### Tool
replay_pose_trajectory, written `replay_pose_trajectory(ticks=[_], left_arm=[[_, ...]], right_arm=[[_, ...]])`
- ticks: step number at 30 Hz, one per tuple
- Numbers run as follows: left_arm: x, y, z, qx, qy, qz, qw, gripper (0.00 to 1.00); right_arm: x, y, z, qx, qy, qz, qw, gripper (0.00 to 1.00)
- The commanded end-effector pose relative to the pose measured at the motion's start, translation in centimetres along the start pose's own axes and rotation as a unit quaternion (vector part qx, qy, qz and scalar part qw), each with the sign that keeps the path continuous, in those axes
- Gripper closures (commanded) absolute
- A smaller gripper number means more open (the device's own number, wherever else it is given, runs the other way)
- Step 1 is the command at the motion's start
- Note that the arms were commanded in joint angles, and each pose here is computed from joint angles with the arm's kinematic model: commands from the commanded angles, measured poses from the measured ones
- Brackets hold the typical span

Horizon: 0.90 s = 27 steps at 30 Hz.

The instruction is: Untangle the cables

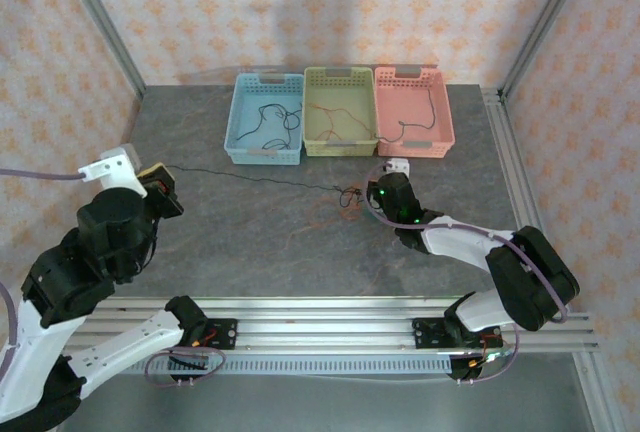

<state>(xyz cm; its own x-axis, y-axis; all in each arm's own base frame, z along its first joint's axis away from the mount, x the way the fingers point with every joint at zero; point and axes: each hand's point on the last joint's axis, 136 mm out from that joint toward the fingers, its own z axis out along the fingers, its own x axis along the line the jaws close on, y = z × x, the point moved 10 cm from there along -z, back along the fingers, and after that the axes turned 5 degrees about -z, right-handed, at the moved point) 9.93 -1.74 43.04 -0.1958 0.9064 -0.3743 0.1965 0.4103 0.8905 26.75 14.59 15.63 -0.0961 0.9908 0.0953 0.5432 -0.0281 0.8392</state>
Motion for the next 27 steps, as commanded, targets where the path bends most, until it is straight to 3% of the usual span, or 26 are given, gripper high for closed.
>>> replay_pose_trajectory(ticks=[1,17,27], left_arm=[[1.5,0.9,-1.6,-0.014,0.007,0.001,1.0,1.0],[3.9,1.9,-4.3,-0.034,-0.001,-0.013,0.999,1.0],[5.8,2.9,-6.1,-0.062,0.014,-0.019,0.998,1.0]], right_arm=[[-1.0,0.1,0.3,0.006,-0.067,-0.002,0.998,0.54],[-4.0,-0.1,0.8,0.023,-0.177,0.063,0.982,0.52],[-6.4,-0.2,-0.2,-0.006,-0.222,0.128,0.967,0.52]])
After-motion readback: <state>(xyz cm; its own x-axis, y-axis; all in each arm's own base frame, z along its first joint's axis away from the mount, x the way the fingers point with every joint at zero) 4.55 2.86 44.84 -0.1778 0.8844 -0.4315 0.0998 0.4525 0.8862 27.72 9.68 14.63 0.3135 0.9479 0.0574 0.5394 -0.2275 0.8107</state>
